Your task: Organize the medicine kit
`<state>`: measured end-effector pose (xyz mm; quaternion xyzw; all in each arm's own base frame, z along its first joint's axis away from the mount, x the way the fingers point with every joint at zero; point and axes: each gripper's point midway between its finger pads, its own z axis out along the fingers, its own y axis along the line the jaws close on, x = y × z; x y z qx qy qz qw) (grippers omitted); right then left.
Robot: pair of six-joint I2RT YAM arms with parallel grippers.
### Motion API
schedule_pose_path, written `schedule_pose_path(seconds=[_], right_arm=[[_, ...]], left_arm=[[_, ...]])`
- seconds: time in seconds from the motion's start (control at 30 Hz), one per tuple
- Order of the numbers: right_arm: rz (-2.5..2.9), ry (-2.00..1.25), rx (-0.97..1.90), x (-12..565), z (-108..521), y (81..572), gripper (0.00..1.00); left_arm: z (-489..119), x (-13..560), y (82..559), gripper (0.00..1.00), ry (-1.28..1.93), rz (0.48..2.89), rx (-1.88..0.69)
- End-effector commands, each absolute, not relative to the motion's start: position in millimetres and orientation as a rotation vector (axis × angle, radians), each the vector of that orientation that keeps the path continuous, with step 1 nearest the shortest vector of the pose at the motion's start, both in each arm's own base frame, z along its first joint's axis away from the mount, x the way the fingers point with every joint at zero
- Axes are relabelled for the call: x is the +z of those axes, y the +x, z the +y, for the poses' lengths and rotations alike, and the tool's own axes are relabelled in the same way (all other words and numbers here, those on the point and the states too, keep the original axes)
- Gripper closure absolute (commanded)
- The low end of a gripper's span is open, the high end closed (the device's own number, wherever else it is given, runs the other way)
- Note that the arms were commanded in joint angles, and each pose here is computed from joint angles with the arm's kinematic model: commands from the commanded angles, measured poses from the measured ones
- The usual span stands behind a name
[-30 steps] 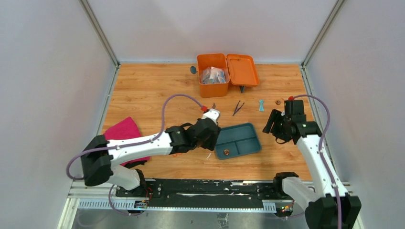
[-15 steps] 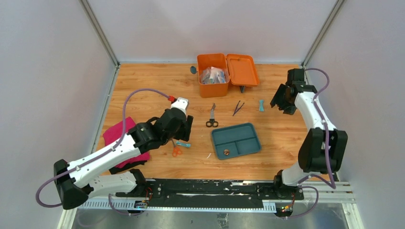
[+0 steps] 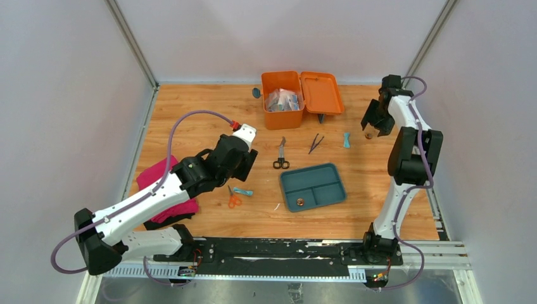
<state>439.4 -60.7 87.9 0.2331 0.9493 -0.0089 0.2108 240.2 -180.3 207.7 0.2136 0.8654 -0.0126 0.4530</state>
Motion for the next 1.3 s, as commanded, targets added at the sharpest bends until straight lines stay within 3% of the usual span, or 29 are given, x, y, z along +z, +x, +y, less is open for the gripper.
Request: schedule_pose_path(seconds=[0.0, 0.7, 1.27], right_arm=[[2.707, 0.617, -0.092, 82, -75, 443, 0.35], [2.861, 0.601, -0.122, 19, -79, 453, 0.38], [2.905, 0.655, -0.112, 2, -89, 442, 0.62]], left_arm=[[-172, 209, 248, 0.29, 0.54, 2.11, 0.01], [-162, 203, 254, 0.29, 0.496, 2.133, -0.041], [-163, 199, 255, 0.29, 0.504, 2.143, -0.048]])
